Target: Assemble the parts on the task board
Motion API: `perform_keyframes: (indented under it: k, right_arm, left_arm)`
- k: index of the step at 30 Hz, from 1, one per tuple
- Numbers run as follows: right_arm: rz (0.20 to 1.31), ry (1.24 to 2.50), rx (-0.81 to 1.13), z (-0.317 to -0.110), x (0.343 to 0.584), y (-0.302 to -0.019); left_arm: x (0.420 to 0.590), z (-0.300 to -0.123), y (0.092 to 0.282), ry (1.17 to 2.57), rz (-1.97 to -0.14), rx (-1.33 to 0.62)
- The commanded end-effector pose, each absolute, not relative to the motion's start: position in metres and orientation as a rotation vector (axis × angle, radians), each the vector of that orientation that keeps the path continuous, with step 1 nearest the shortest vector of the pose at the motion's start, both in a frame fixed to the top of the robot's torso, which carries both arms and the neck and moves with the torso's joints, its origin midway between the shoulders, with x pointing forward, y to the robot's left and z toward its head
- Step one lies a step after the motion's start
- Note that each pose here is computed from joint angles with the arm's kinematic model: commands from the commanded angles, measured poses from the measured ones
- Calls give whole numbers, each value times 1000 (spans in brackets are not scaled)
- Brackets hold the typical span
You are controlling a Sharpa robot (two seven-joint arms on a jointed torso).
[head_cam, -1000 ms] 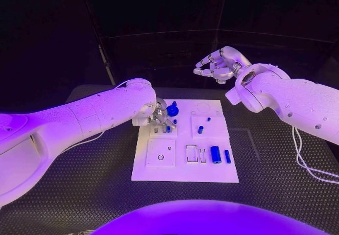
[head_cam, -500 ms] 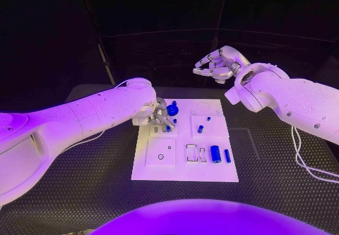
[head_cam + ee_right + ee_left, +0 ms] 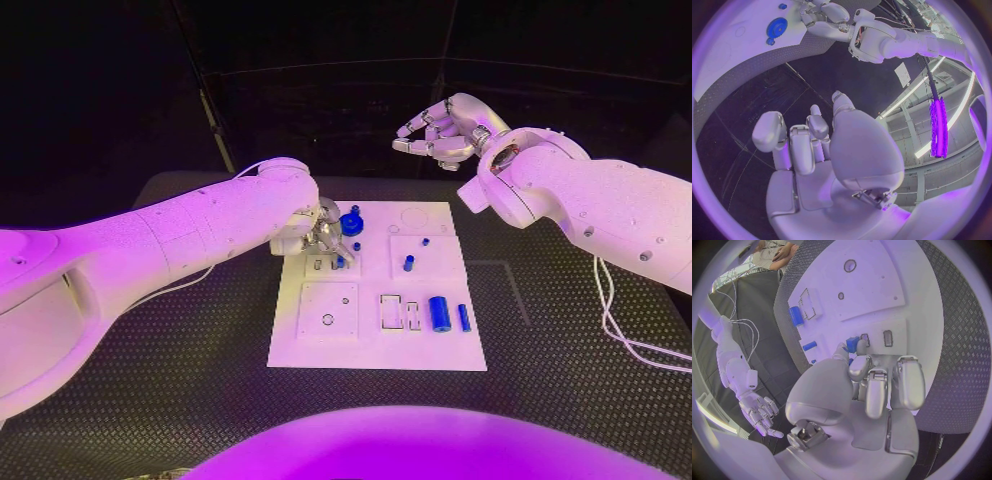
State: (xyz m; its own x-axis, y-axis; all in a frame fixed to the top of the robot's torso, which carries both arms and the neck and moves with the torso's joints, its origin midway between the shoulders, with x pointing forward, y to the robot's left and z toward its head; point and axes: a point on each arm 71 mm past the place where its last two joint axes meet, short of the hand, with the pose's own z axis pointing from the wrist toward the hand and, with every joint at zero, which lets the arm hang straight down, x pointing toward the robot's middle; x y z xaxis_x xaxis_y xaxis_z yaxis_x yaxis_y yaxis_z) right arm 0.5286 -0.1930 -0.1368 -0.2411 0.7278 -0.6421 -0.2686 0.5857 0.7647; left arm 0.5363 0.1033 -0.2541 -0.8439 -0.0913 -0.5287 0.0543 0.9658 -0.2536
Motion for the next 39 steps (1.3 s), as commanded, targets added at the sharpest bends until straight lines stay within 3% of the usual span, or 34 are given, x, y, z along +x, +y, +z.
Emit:
perform_keyframes:
  k: [1,12,28,39]
  right_arm:
    - [986,1551,391,-135,529,-192]
    - [984,1556,391,-136,529,-192]
    - [967,1561,398,-138,532,-199]
    - [959,1566,401,-140,532,-202]
  left_arm:
    - [536,-254,103,2556,-339,-19]
    - [533,-253,105,2533,-382,-59]
    - [522,-241,122,2392,-473,-223]
    - [514,-246,125,2346,-491,-259]
